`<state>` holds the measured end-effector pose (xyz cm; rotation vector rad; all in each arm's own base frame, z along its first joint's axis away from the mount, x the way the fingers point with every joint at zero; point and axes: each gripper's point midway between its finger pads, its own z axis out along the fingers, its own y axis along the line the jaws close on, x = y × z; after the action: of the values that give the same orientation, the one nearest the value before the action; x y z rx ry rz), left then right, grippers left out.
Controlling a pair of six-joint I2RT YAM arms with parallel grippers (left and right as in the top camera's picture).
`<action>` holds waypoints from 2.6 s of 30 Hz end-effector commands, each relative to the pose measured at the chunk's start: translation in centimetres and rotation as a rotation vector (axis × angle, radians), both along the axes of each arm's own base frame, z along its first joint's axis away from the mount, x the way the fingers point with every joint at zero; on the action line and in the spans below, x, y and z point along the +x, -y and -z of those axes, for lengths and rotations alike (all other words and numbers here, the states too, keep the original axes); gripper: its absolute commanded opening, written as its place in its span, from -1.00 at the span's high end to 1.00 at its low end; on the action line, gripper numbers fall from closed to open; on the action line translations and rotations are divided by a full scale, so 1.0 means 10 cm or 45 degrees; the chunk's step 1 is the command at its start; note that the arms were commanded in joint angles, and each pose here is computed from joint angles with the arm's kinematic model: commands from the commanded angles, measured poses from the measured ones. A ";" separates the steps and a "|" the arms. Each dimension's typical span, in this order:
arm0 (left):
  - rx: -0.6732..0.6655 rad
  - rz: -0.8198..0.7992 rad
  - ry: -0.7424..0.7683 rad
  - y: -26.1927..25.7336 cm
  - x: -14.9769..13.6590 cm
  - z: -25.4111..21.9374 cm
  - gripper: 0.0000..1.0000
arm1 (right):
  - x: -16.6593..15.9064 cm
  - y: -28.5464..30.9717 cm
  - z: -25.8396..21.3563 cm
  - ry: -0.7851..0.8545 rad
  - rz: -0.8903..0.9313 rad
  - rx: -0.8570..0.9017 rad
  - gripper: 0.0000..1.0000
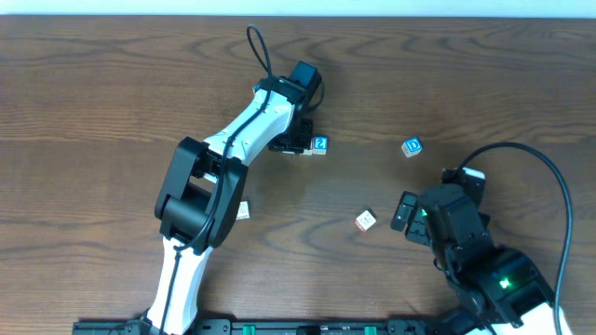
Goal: Spell out Ai2
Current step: 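Lift the 'A' block and carry it left of the 'I' block, then lower the 'A' block beside the 'I' block and open the left gripper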
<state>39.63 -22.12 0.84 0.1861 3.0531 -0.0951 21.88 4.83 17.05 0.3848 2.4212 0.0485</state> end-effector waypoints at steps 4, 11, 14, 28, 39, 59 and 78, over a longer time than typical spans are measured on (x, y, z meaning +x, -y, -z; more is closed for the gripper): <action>0.025 -0.014 -0.043 -0.07 -0.07 0.11 0.88 | -0.01 0.00 0.01 0.004 0.009 0.000 -0.98; 0.028 -0.045 -0.062 -0.12 -0.08 0.11 0.86 | -0.01 0.00 0.01 0.004 0.009 0.000 -0.98; 0.029 -0.064 -0.067 -0.14 -0.08 0.11 0.86 | -0.01 0.00 0.01 0.004 0.009 0.000 -0.98; 0.033 -0.064 -0.071 -0.14 -0.09 0.11 0.46 | -0.01 0.00 0.01 0.004 0.009 0.000 -0.99; 0.040 -0.064 -0.066 -0.15 -0.09 0.11 0.21 | -0.01 0.00 0.01 0.004 0.009 0.000 -0.98; 0.057 -0.075 0.037 -0.17 0.10 0.10 0.10 | -0.01 0.00 0.01 0.004 0.010 0.001 -0.99; -0.058 -0.152 0.129 -0.26 0.44 0.05 0.08 | -0.01 0.00 0.01 0.004 0.009 0.000 -0.98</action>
<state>43.88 -19.70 0.88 0.0234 2.9384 -0.1216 21.88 4.83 17.05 0.3848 2.4212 0.0485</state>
